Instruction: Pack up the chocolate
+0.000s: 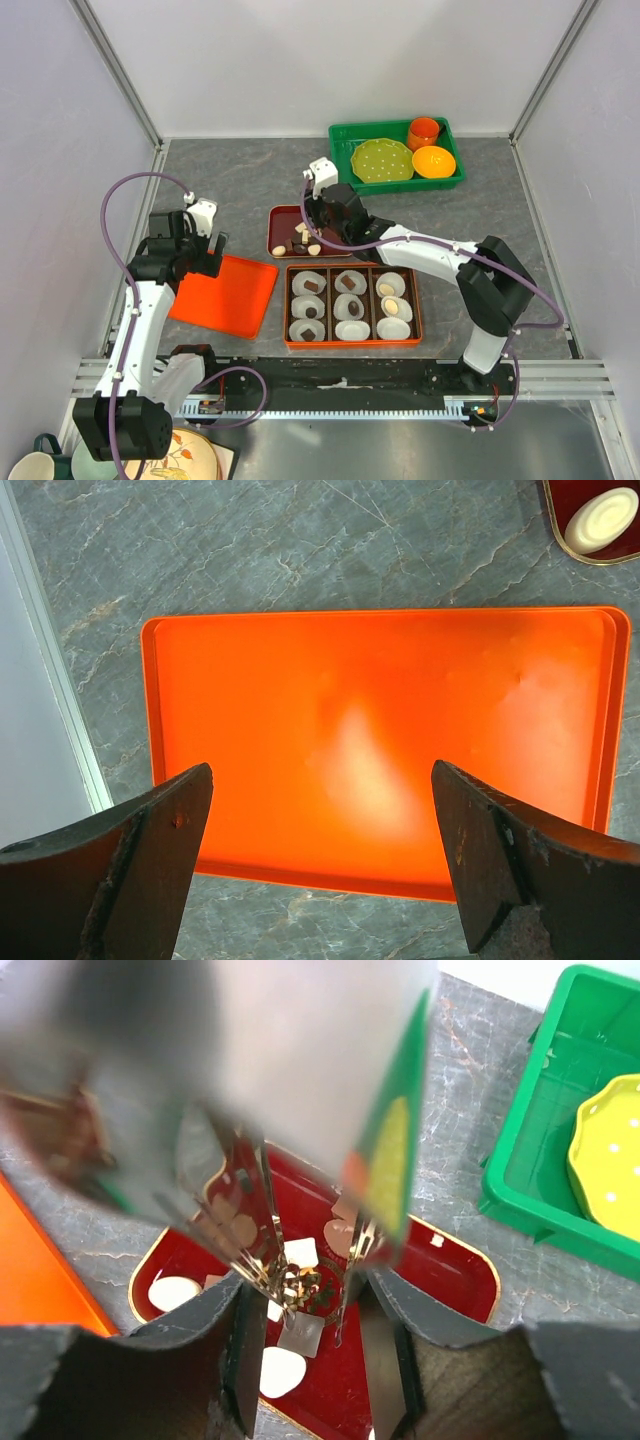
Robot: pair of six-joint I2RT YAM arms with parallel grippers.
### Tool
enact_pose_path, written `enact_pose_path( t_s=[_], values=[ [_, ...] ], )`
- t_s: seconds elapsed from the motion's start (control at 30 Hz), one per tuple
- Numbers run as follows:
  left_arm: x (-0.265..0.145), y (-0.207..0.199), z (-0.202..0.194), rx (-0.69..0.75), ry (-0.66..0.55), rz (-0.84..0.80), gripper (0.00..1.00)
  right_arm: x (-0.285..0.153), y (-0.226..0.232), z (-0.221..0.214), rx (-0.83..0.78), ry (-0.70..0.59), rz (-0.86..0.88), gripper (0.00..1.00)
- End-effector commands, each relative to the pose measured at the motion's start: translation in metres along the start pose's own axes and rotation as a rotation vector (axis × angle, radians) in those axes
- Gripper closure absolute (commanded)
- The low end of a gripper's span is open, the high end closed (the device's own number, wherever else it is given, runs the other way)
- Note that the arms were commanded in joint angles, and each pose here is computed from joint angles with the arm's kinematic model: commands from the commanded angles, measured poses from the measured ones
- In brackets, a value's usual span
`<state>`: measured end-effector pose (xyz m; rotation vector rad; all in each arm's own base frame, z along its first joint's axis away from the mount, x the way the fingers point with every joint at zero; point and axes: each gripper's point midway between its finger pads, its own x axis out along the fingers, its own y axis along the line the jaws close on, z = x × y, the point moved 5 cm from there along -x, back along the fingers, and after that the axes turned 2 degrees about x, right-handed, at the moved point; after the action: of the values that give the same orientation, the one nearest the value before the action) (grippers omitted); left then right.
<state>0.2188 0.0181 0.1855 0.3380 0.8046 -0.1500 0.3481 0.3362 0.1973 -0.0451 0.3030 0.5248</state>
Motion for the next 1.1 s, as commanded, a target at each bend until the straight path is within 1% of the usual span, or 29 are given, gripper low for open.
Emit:
enact_pose_path(
  t_s=[0.0,0.37,0.7,1.07],
  values=[
    [-0.004,0.008,0.009,0.033,-0.035,0.031,0.03,0.006,0.005,0.017,0.041,-0.067,0.014,0.54],
    [-0.004,0.009,0.007,0.044,-0.031,0.04,0.03,0.012,0.004,-0.006,0.05,-0.018,0.013,0.52],
    [-0.004,0.009,0.006,0.049,-0.027,0.043,0.03,0.008,-0.01,-0.026,0.026,0.021,-0.043,0.51],
    [-0.004,0.009,0.006,0.05,-0.032,0.045,0.03,-0.015,-0.019,-0.022,0.03,0.004,-0.048,0.51]
  ],
)
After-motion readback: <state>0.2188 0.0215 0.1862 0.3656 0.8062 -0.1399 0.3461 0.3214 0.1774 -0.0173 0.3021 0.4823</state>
